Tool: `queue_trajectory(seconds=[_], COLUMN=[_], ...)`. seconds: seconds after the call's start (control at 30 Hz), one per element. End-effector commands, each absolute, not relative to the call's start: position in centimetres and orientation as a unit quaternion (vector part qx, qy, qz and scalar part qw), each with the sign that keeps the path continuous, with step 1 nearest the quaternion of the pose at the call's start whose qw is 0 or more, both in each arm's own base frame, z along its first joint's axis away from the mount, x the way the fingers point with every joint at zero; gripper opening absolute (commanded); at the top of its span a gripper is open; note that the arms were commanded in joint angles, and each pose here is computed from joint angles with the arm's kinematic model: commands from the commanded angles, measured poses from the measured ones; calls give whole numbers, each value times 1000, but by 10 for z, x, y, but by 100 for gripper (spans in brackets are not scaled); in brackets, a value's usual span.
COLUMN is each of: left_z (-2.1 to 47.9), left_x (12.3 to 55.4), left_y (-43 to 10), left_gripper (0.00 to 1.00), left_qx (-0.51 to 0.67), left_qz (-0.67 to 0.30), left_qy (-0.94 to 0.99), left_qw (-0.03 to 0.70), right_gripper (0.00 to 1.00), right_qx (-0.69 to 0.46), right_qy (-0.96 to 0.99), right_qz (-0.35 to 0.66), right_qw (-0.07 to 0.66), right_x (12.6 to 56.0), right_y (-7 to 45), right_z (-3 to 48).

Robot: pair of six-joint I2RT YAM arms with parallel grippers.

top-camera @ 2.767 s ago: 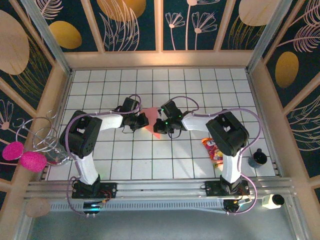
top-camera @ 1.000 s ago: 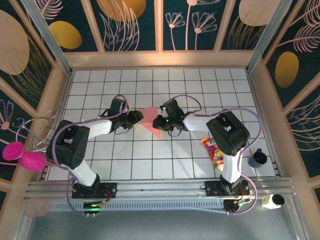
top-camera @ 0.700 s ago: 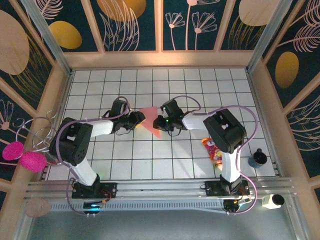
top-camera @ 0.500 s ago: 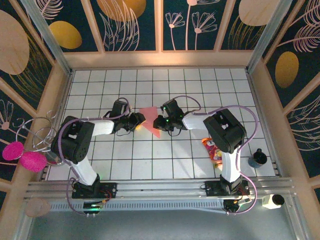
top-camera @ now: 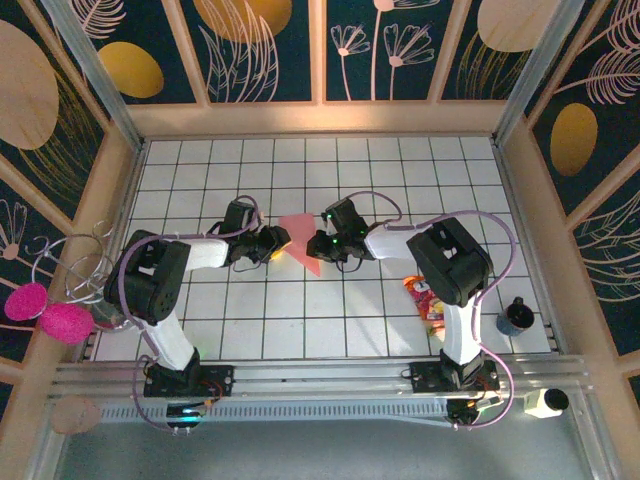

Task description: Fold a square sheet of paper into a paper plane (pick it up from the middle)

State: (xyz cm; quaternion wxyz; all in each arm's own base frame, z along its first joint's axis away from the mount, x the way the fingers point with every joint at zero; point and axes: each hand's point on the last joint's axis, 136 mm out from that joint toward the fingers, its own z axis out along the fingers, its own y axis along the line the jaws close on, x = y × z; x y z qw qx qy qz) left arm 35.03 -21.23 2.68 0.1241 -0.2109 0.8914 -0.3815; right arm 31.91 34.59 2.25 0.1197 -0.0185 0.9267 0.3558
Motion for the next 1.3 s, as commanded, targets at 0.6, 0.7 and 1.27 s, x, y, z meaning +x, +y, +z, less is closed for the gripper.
queue_trajectory(seconds=[0.6, 0.7, 1.27], left_z=[46, 29, 33], left_x=[353, 347, 357], left_y=[-229, -216, -220], left_gripper=[30, 32, 32], left_qx=[-186, -200, -189], left_qz=[-431, -386, -386], left_qy=[875, 893, 894], left_qw=[122, 116, 124], right_gripper=[17, 17, 17], right_qx=[3, 3, 7], right_qy=[936, 936, 938], right_qz=[336, 336, 333], right_qw=[103, 105, 100], right_x=[315, 316, 313], right_y=[331, 331, 328], right_z=[4, 4, -2])
